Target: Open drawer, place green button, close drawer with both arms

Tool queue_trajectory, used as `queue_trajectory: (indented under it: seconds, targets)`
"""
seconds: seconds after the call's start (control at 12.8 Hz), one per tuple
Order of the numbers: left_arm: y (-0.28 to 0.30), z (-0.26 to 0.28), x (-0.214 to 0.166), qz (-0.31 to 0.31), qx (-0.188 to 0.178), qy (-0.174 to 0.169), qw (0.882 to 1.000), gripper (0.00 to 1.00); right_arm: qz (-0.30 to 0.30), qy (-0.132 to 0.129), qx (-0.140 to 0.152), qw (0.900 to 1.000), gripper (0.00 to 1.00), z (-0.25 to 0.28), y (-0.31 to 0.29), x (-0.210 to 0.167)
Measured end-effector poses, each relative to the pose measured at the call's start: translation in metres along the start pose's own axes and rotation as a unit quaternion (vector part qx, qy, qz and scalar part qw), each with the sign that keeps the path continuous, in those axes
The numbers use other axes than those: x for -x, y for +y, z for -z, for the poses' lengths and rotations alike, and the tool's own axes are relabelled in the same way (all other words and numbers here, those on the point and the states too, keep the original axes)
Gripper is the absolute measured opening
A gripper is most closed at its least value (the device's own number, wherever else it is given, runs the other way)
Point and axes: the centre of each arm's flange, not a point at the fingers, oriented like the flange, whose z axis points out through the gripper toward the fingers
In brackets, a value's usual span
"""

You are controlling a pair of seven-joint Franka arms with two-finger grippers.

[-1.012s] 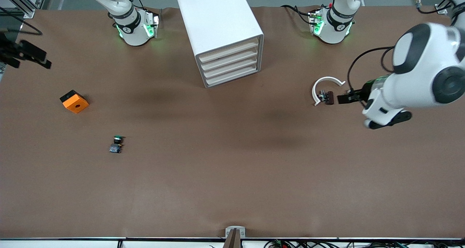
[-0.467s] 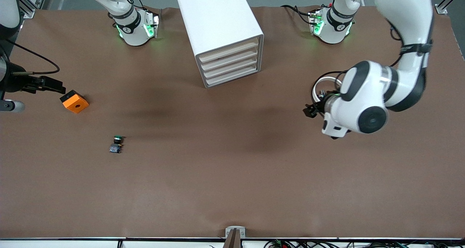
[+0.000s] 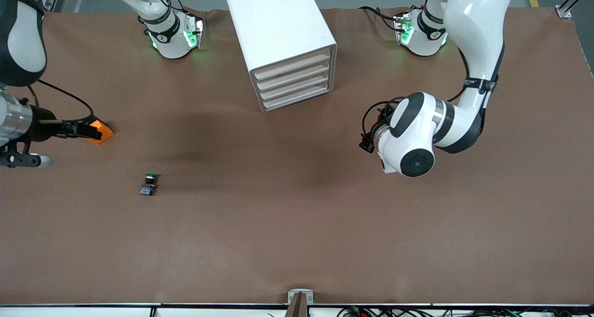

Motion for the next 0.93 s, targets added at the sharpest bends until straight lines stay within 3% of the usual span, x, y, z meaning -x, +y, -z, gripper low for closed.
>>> queue_trajectory:
  seconds: [0.23,0.55,0.93]
  targets:
    - [0.018,-0.026,0.004,0.053,-0.023,-0.077,0.995,1.00,-0.002,0.048,-0.002,0.999,1.00,-0.055,-0.026,-0.014]
    - [0.046,-0.073,-0.005,0.119,-0.071,-0.153,0.978,1.00,-0.008,0.097,0.016,0.995,1.00,-0.138,-0.011,-0.024]
    - [0.066,-0.124,0.012,0.167,-0.123,-0.194,0.959,1.00,-0.023,0.125,0.025,0.992,1.00,-0.227,0.014,-0.054]
